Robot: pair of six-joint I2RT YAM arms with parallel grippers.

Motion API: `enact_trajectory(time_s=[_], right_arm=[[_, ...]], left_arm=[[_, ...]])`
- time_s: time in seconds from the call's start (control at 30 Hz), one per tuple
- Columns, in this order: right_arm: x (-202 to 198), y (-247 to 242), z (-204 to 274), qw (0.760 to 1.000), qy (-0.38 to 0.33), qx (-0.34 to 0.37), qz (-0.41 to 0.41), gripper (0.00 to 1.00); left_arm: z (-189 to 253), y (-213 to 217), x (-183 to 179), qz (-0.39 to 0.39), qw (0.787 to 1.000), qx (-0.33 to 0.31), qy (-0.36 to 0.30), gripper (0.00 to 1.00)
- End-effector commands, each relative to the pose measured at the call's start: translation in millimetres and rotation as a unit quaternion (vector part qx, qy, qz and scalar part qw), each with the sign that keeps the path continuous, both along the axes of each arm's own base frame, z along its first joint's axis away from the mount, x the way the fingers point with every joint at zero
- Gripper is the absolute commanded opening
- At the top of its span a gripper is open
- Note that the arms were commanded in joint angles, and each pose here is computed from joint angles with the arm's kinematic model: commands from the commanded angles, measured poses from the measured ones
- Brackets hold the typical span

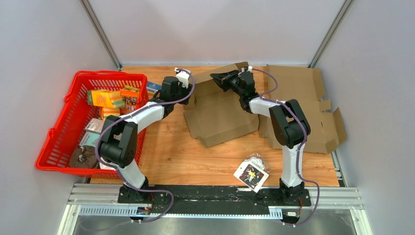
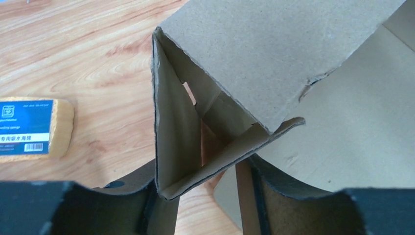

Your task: Fold the paper box

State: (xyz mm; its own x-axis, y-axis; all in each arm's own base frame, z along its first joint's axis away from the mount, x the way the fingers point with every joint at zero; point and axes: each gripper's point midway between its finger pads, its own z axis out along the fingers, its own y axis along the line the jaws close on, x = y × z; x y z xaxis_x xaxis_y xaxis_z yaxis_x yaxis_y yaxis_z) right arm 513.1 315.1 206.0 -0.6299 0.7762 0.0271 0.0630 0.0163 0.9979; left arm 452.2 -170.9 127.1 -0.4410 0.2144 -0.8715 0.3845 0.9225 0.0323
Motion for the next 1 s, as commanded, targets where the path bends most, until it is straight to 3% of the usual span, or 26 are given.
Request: enact_trajectory(time_s=[0.0,0.1,0.27,0.4,0.53,0.7,0.8,0.97], right_arm=[[-6.6,9.6,-7.2,1.000,0.011,0.003,0.012,0.00],[-7.7,12.1,-8.3,1.000,0.011,0.002,0.015,0.00],[-5.6,11.1,-13.0,1.000,0.015,0.002,0.013,0.00],[-5.9,11.9,-13.1,1.000,0.014,0.003,0.014,0.00],[-6.8,10.9,-13.8,1.000,0.015,0.002,0.010,0.00],[-8.1,14.4,-15.5,1.000,0.019,0.005,0.013,0.00],[-10.3,18.3,-18.3,0.999,0.027,0.013,0.016,0.00],[-14.2,26.1,-16.8,0.998,0.037,0.031,0.028,0.00]], left_arm=[[41.6,-30.1,18.6,-0.018,0.995,-0.065,-0.069,0.47],[44.7,-38.0,9.9,-0.019,0.993,-0.078,-0.090,0.43],[29.2,-34.6,-8.1,-0.027,0.994,-0.076,-0.073,0.58],[26.8,-39.5,-13.2,-0.039,0.992,-0.095,-0.079,0.59],[17.7,-33.0,-1.9,0.010,0.994,-0.097,-0.054,0.59],[20.9,-24.7,14.4,0.085,0.992,-0.055,-0.071,0.59],[21.2,-18.2,22.2,0.128,0.987,-0.041,-0.091,0.57],[26.3,-22.0,31.8,0.167,0.977,-0.031,-0.129,0.44]])
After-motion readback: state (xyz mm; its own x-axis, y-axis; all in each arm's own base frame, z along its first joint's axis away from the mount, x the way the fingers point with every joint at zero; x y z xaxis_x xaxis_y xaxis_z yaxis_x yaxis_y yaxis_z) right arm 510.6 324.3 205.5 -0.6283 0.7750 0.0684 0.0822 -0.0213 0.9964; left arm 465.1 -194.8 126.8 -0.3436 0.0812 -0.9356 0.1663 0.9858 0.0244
